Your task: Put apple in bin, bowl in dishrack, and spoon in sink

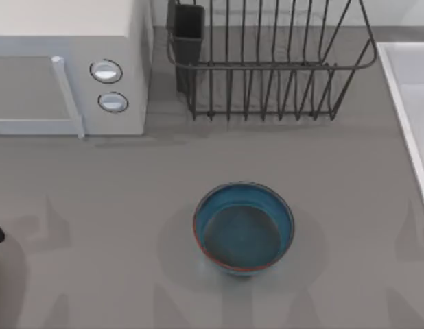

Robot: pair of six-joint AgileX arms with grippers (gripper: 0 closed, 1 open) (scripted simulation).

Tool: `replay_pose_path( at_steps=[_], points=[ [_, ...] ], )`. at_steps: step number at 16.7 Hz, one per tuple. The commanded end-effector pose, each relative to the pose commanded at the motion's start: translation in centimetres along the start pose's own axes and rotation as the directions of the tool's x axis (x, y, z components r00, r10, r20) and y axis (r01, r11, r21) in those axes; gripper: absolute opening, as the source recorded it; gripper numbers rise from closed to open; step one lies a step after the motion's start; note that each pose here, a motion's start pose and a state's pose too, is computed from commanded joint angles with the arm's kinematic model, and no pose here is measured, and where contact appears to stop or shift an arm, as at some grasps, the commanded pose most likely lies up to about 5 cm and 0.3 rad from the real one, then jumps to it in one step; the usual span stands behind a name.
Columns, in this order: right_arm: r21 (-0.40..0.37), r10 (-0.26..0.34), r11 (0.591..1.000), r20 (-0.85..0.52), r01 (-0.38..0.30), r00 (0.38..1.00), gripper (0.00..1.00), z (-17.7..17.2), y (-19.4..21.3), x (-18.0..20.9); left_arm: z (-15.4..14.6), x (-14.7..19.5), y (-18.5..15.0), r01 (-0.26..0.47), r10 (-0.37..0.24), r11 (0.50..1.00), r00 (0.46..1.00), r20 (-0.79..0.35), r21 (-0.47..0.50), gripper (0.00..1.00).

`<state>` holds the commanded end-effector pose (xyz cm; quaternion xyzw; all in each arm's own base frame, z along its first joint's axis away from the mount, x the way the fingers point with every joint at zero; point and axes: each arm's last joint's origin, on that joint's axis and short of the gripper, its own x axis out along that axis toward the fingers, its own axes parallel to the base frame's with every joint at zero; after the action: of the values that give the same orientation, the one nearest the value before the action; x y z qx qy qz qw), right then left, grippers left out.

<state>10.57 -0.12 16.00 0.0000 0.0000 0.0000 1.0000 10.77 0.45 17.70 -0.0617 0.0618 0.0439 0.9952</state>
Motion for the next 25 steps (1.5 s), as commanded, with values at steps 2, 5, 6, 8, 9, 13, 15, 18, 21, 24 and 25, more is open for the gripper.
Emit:
replay_pose_path(
  at_steps=[2,5,6,8,9,13,15,18,21,24,25],
  points=[
    [0.000,0.000,1.000,0.000,0.000,1.000,1.00,0.0,0.0,0.0,-1.1,-0.1,-0.2,0.052,-0.058,0.995,0.995,0.078,0.083,1.00],
    [0.000,0.000,1.000,0.000,0.000,1.000,1.00,0.0,0.0,0.0,-1.8,0.0,-0.3,0.080,-0.095,0.989,0.988,0.118,0.128,1.00],
    [0.000,0.000,1.000,0.000,0.000,1.000,1.00,0.0,0.0,0.0,-1.8,0.0,-0.3,0.080,-0.095,0.989,0.988,0.118,0.128,1.00],
    [0.000,0.000,1.000,0.000,0.000,1.000,1.00,0.0,0.0,0.0,-1.8,0.0,-0.3,0.080,-0.095,0.989,0.988,0.118,0.128,1.00],
    [0.000,0.000,1.000,0.000,0.000,1.000,1.00,0.0,0.0,0.0,-1.8,0.0,-0.3,0.080,-0.095,0.989,0.988,0.118,0.128,1.00],
    [0.039,0.045,0.998,-0.047,-0.043,0.998,1.00,1.2,0.5,0.0,-1.8,0.0,-0.3,0.080,-0.095,0.989,0.988,0.118,0.128,1.00],
    [0.091,0.109,0.991,-0.116,-0.098,0.987,1.00,3.0,1.3,0.2,-1.8,0.0,-0.3,0.080,-0.095,0.989,0.988,0.118,0.128,1.00],
    [0.188,0.225,0.966,-0.278,-0.176,0.934,1.00,6.6,3.0,1.2,-1.8,0.0,-0.3,0.080,-0.095,0.989,0.988,0.118,0.128,1.00],
    [0.268,0.313,0.943,-0.500,-0.199,0.807,1.00,9.7,5.8,3.7,-1.8,0.0,-0.3,0.080,-0.095,0.989,0.988,0.118,0.128,1.00],
    [0.289,0.325,0.944,-0.720,-0.161,0.613,1.00,11.4,10.0,7.4,-1.8,0.0,-0.3,0.080,-0.095,0.989,0.988,0.118,0.128,1.00],
    [0.280,0.311,0.949,-0.781,-0.142,0.542,1.00,11.6,11.5,8.6,-1.8,0.0,-0.3,0.080,-0.095,0.989,0.988,0.118,0.128,1.00]
  ],
)
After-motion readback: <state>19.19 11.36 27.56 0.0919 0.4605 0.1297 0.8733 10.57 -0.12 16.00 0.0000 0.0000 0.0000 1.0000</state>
